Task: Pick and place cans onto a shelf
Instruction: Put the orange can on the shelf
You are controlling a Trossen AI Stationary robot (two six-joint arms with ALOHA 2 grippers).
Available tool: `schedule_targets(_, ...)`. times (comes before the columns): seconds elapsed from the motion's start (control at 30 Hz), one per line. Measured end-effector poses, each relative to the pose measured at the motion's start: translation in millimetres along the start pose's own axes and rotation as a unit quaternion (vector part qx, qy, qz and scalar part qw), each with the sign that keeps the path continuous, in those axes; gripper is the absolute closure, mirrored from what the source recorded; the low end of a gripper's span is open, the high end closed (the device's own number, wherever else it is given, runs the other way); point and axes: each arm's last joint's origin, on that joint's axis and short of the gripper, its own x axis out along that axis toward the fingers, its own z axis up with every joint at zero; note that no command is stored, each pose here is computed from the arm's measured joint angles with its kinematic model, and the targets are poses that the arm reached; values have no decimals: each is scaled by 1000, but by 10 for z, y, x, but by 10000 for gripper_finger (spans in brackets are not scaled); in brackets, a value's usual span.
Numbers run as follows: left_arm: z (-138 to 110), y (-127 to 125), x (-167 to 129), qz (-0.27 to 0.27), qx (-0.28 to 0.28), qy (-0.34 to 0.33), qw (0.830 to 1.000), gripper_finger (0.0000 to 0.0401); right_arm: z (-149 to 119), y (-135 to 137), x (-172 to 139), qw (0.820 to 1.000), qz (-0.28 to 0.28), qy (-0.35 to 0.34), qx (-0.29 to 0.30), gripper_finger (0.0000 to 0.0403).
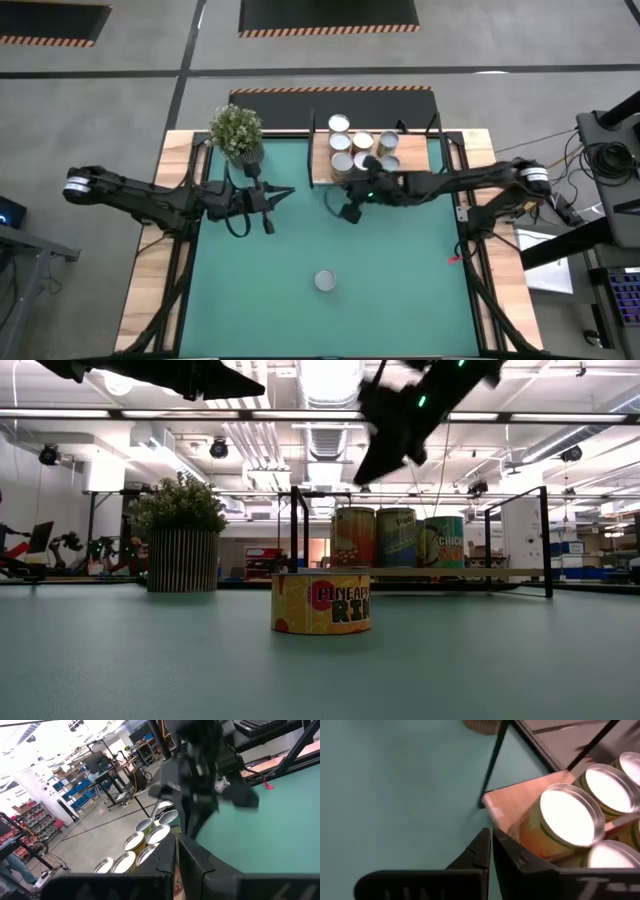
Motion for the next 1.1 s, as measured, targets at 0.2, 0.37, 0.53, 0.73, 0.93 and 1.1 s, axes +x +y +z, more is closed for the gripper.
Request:
schedule_targets(0.2,-28,-35,39,-4,-2,8,1000,401,185,-37,-612,995,87,-13,42,394)
schedule_targets(0.37,-70,-91,101,-12,-12,22,1000,401,123,68,-989,990,132,-43,37,394)
schedule_targets(0.53,-112,-183,171,-26,-41,41,998,401,-37,179,-1160,985,165,-38,43,394)
schedule_targets(0.73,-128,-367,244,-59,-61,72,994,401,-201,282,-1169,983,177,-6,52,394)
schedule_targets(0.93,-277,-669,273,-101,-85,126,983,401,-289,303,-1140,981,181,39,57,394)
schedule_targets(1.1,-383,-917,294,-157,-65,152,974,401,-365,281,-1136,981,166,79,62,394)
